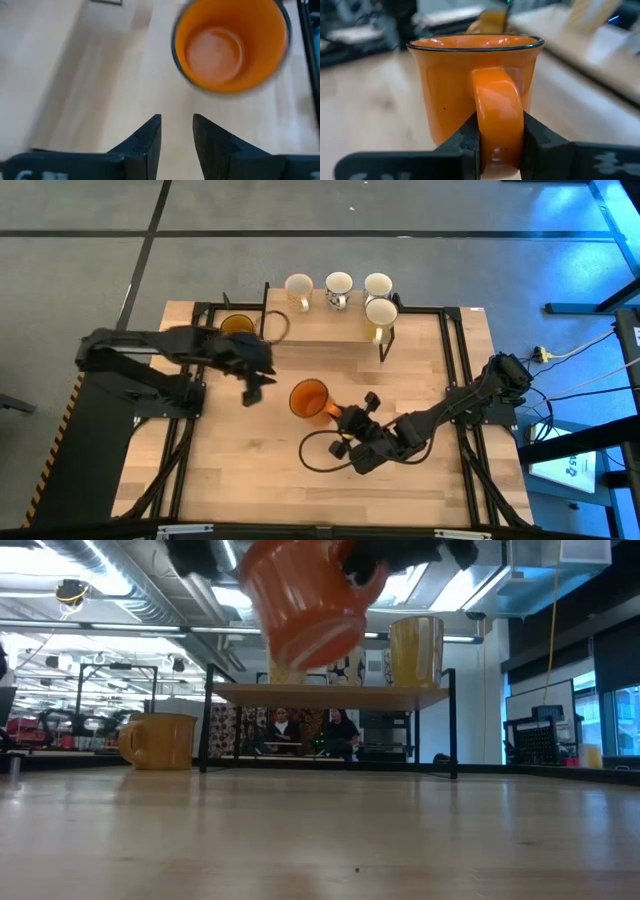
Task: Place coffee mugs
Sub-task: Put the orange mug on the shelf
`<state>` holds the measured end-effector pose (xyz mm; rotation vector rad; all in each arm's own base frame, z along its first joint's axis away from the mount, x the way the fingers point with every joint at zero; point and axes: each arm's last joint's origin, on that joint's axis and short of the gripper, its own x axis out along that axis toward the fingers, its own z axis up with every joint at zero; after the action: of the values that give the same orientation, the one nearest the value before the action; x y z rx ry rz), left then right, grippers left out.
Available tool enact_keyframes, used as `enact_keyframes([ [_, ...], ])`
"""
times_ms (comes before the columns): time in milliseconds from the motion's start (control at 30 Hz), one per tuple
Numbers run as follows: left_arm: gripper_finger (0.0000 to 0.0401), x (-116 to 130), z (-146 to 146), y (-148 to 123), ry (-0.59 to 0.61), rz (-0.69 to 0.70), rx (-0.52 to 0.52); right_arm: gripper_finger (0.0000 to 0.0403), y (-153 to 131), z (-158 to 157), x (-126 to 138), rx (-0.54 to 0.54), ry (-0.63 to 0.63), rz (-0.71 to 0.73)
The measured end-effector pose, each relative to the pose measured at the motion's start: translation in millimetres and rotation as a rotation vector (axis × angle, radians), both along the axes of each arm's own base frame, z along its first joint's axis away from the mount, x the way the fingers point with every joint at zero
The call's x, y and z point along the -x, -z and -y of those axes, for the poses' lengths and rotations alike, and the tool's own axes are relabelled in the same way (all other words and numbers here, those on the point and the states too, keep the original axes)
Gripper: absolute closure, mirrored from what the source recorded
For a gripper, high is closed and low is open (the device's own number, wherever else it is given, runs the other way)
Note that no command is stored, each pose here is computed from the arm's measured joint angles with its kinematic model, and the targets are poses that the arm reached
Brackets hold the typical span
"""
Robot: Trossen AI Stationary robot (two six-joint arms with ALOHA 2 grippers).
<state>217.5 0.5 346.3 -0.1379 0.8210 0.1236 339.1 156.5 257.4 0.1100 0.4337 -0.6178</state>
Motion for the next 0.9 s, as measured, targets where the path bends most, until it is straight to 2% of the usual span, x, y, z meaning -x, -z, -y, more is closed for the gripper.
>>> enact_keyframes([
  [100, 0.0296, 25.2, -1.8, -11.5, 0.011, 0.017, -0.072, 0.0340, -9.3, 4.2, -2.5, 0.051, 0.109, 0.090],
  [233, 0.0296, 52.1, -3.6, -22.0, -0.016, 0.048, -0.131, 0.0340, -15.1, 13.8, -2.1, 0.187, 0.304, 0.204],
  [367, 0.0296, 68.1, -5.1, -29.9, -0.052, 0.099, -0.170, 0.0340, -17.0, 32.6, -7.7, 0.227, 0.425, 0.260],
  [567, 0.0296, 81.3, -7.3, -36.9, -0.064, 0.140, -0.275, 0.0340, -10.5, 72.6, -22.7, 0.255, 0.558, 0.259],
  [733, 0.0296, 85.2, -7.6, -38.4, -0.063, 0.149, -0.290, 0.0340, 4.7, 102.4, -35.8, 0.215, 0.658, 0.302],
  [900, 0.0296, 85.2, -7.4, -38.0, -0.033, 0.139, -0.312, 0.0340, 15.6, 116.9, -45.6, 0.212, 0.706, 0.319],
])
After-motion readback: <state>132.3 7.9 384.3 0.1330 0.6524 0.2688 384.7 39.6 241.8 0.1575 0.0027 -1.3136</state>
